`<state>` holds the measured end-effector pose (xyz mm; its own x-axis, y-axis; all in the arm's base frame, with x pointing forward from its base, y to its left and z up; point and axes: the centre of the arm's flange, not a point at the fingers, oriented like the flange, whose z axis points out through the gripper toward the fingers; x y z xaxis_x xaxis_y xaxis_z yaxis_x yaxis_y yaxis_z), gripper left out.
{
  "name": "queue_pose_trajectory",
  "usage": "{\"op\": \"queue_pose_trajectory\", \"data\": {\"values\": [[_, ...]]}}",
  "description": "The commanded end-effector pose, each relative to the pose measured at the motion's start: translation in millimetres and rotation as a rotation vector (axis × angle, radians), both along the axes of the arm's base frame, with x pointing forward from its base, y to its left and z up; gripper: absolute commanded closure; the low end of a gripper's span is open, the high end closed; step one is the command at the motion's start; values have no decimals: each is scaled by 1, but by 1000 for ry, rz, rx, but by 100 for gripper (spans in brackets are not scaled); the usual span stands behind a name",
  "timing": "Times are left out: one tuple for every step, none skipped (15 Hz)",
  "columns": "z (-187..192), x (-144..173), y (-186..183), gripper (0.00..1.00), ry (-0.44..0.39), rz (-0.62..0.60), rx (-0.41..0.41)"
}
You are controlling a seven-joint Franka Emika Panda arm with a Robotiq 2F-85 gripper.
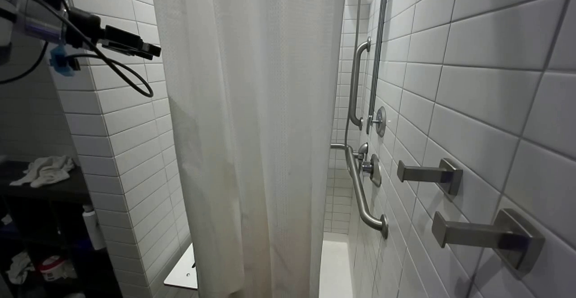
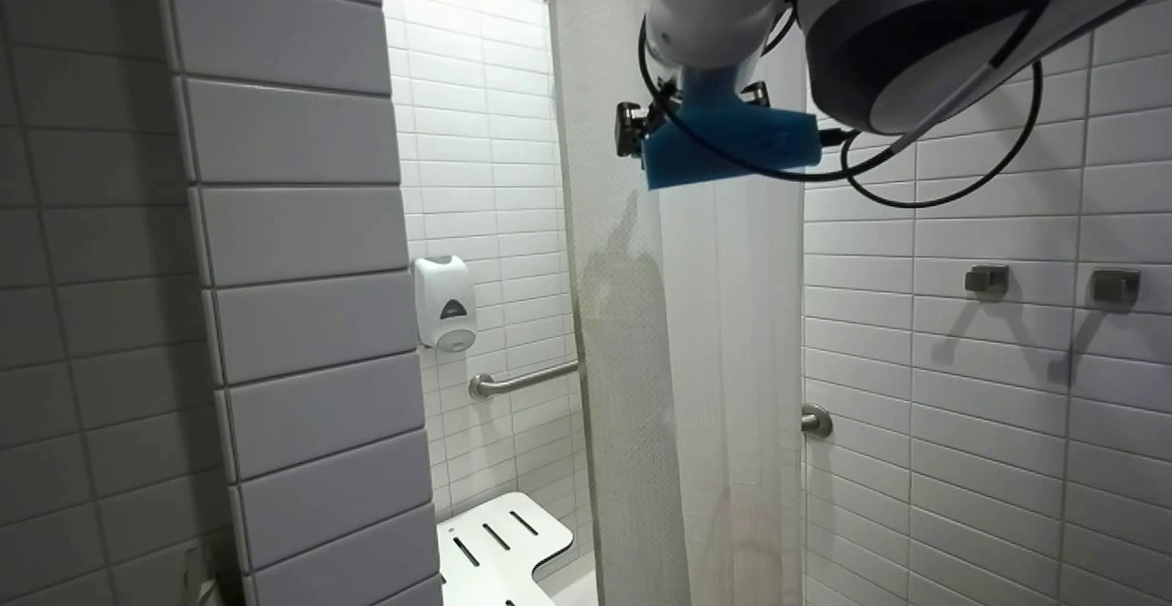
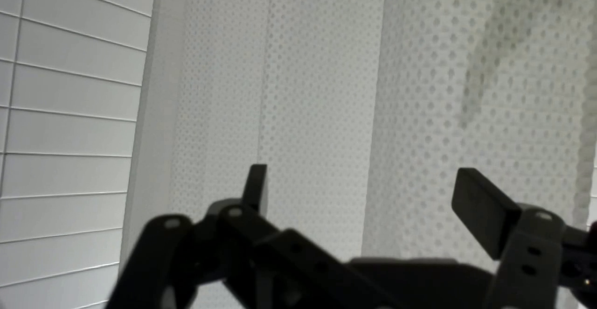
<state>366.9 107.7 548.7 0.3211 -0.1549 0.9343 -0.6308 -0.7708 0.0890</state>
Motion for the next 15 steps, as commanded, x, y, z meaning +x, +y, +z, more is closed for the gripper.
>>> {"op": "queue_pose_trajectory", "data": {"values": [[-5,-15,2,0,-33,24,-22],[-4,-17,-1,0,-37,26,-19],[-2,-18,-5,0,-38,25,-13],[-1,-18,-13,0,-22,28,-3],[1,-16,-24,0,0,35,7],[3,-12,-38,0,20,42,17],[3,-10,-52,0,38,52,28],[3,-5,-67,0,54,60,44],[3,-3,-83,0,67,65,64],[3,1,-99,0,76,66,84],[3,6,-116,0,86,62,110],[4,10,-129,0,98,56,136],[5,14,-142,0,117,44,172],[6,21,-155,0,150,32,226],[6,26,-165,0,183,17,279]]}}
